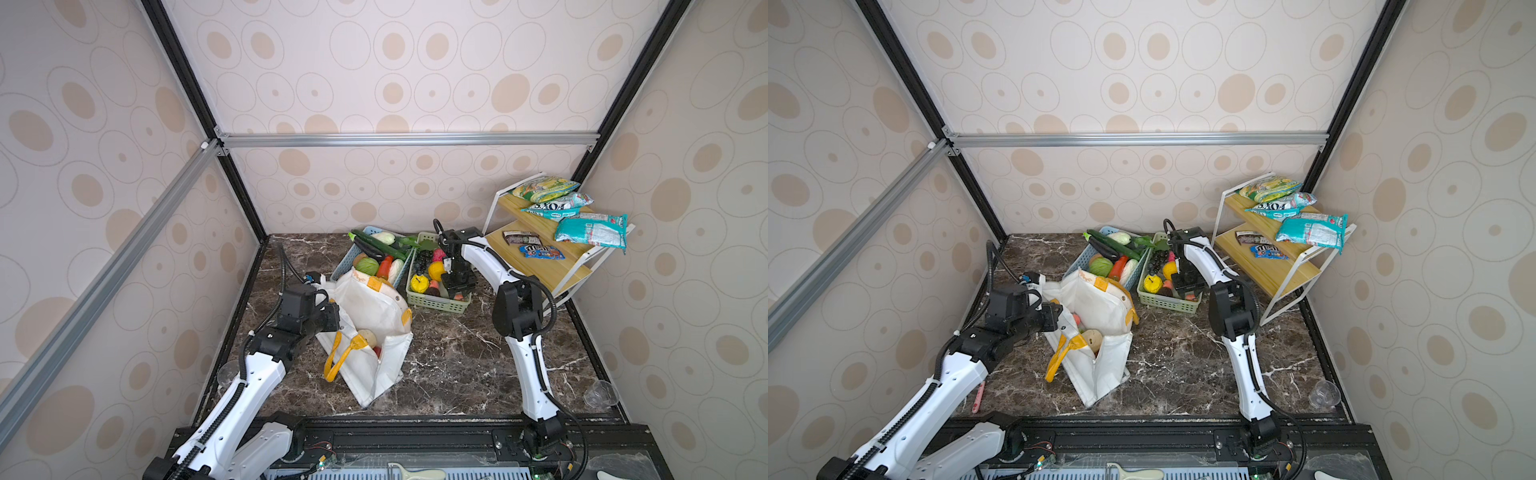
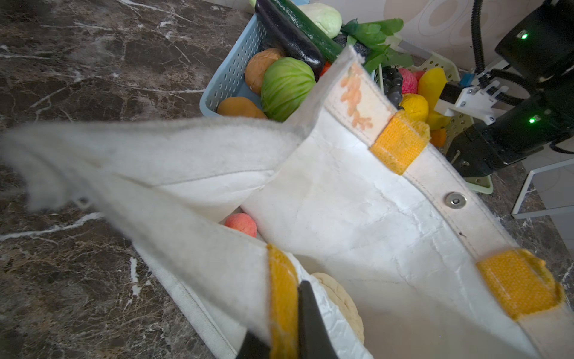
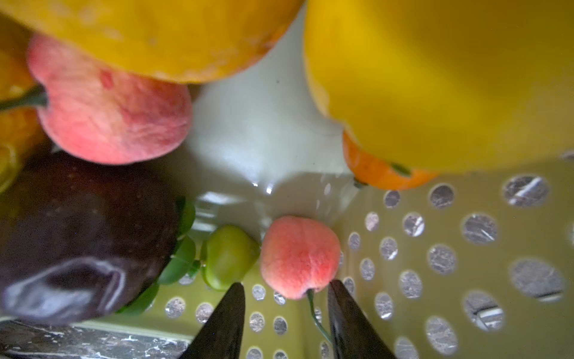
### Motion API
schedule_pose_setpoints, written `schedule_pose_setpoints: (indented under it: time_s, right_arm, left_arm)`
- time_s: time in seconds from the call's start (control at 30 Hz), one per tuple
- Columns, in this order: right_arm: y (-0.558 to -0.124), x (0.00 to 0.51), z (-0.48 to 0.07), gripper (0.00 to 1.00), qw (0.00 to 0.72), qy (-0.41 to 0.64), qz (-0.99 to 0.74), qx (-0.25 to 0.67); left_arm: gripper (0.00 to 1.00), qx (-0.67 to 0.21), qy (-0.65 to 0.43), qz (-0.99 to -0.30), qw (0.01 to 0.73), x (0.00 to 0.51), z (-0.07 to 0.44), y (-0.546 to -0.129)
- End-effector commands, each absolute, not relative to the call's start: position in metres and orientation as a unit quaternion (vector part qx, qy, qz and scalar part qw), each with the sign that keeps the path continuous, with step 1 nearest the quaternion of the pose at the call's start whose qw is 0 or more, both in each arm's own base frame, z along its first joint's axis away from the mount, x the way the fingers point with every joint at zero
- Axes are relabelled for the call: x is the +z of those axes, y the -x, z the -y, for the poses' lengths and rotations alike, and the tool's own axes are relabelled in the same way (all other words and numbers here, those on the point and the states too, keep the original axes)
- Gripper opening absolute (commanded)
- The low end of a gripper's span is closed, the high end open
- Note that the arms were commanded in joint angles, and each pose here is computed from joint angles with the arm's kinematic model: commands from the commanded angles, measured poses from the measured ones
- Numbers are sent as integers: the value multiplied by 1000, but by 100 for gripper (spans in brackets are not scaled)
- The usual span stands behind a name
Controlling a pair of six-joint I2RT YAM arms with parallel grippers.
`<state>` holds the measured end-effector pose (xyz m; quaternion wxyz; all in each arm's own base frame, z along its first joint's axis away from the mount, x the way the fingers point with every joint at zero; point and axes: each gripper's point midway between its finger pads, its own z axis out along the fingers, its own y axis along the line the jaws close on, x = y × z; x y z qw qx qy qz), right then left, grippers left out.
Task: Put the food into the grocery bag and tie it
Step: 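Close the right gripper on the pink peach in the pale-green basket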
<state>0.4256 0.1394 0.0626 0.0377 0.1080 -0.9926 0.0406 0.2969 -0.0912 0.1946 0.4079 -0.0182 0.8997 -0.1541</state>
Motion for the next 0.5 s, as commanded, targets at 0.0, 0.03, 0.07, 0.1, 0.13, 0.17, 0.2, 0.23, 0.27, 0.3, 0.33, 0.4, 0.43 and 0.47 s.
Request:
schedule_pose_setpoints:
  time_s: [0.0, 0.03, 0.07, 0.1, 0.13, 0.17, 0.2, 0.23, 0.27, 0.3, 0.33, 0.4, 0.43, 0.47]
  right_arm:
    - [-420, 59, -128, 48, 59, -87, 992, 70]
    - [-420, 58, -128, 48, 58, -84, 992, 71]
    - [-422, 57, -126, 48, 56, -80, 992, 76]
    - [-423, 57, -127, 48, 52, -79, 992, 81]
    - [-424, 57, -126, 49, 49, -77, 992, 87]
    - [-424, 55, -126, 49, 50, -78, 991, 92]
    - [-424, 54, -125, 49, 49, -79, 991, 96]
    - [-424, 53, -124, 49, 50, -80, 990, 103]
    - [-424, 51, -123, 49, 50, -81, 989, 111]
    - [-424, 50, -122, 49, 51, -81, 989, 116]
    - [-423, 46, -121, 49, 55, -80, 988, 120]
    - [-422, 42, -118, 49, 62, -79, 987, 129]
    - [-421, 40, -116, 49, 64, -78, 986, 133]
    - [-421, 37, -116, 48, 66, -79, 985, 138]
  left_arm:
    - [0, -154, 15, -887, 434, 213, 90, -303]
    - [0, -154, 15, -888, 434, 213, 89, -303]
    - [0, -153, 15, -888, 433, 212, 89, -302]
    - [0, -153, 14, -888, 434, 213, 89, -302]
    - [0, -152, 14, -888, 433, 212, 89, -302]
    - [0, -152, 14, -888, 433, 212, 89, -302]
    - [0, -152, 13, -888, 434, 212, 89, -302]
    - [0, -152, 13, -889, 433, 211, 89, -302]
    - [0, -152, 13, -889, 433, 211, 89, -302]
    - [0, -151, 13, -889, 432, 210, 89, -302]
    - [0, -151, 12, -889, 432, 210, 89, -302]
    - [0, -152, 11, -889, 431, 209, 89, -302]
    - [0, -151, 11, -889, 431, 209, 89, -302]
    - [0, -152, 11, -889, 432, 209, 89, -302]
